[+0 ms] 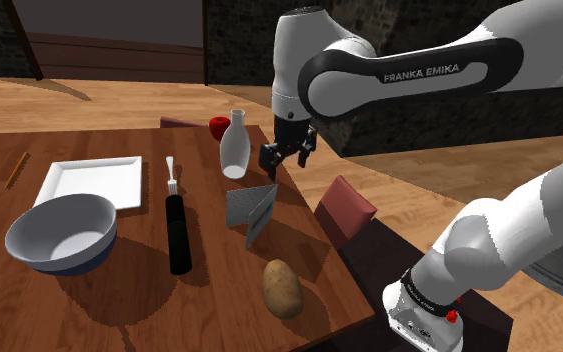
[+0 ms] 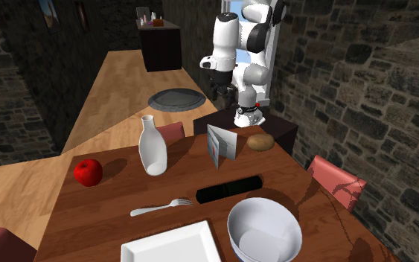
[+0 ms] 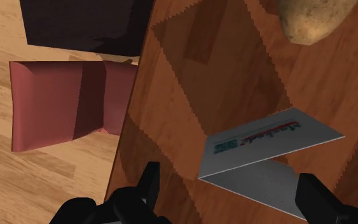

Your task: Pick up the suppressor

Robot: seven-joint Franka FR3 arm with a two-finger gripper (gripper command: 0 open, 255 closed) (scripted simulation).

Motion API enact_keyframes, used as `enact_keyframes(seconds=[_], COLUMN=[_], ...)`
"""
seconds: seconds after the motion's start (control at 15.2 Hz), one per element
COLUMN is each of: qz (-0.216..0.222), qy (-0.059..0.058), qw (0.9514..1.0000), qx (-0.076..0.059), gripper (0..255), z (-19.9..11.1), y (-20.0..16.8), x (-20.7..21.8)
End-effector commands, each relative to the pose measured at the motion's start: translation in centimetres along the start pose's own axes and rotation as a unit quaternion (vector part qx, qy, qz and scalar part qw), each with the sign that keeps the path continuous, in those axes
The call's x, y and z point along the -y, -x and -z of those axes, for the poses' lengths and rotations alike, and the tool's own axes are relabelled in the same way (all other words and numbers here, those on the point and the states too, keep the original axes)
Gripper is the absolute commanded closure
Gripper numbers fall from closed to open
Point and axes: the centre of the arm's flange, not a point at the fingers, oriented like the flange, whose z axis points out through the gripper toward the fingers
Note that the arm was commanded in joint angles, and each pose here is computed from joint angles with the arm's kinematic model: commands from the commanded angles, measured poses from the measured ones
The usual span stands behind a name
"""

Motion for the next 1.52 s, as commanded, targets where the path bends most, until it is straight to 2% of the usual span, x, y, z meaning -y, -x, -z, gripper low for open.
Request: enact_keyframes(seconds=[0.0,1.45], qz=[-0.008,-0.082], qy=[0.002,0.025], qw=[1.0000,0.9963], qx=[0.001,0.011], gripper=[0,0], z=[-1.0,-13.6], y=[-1.0,-13.7], x=[2.2,26.0])
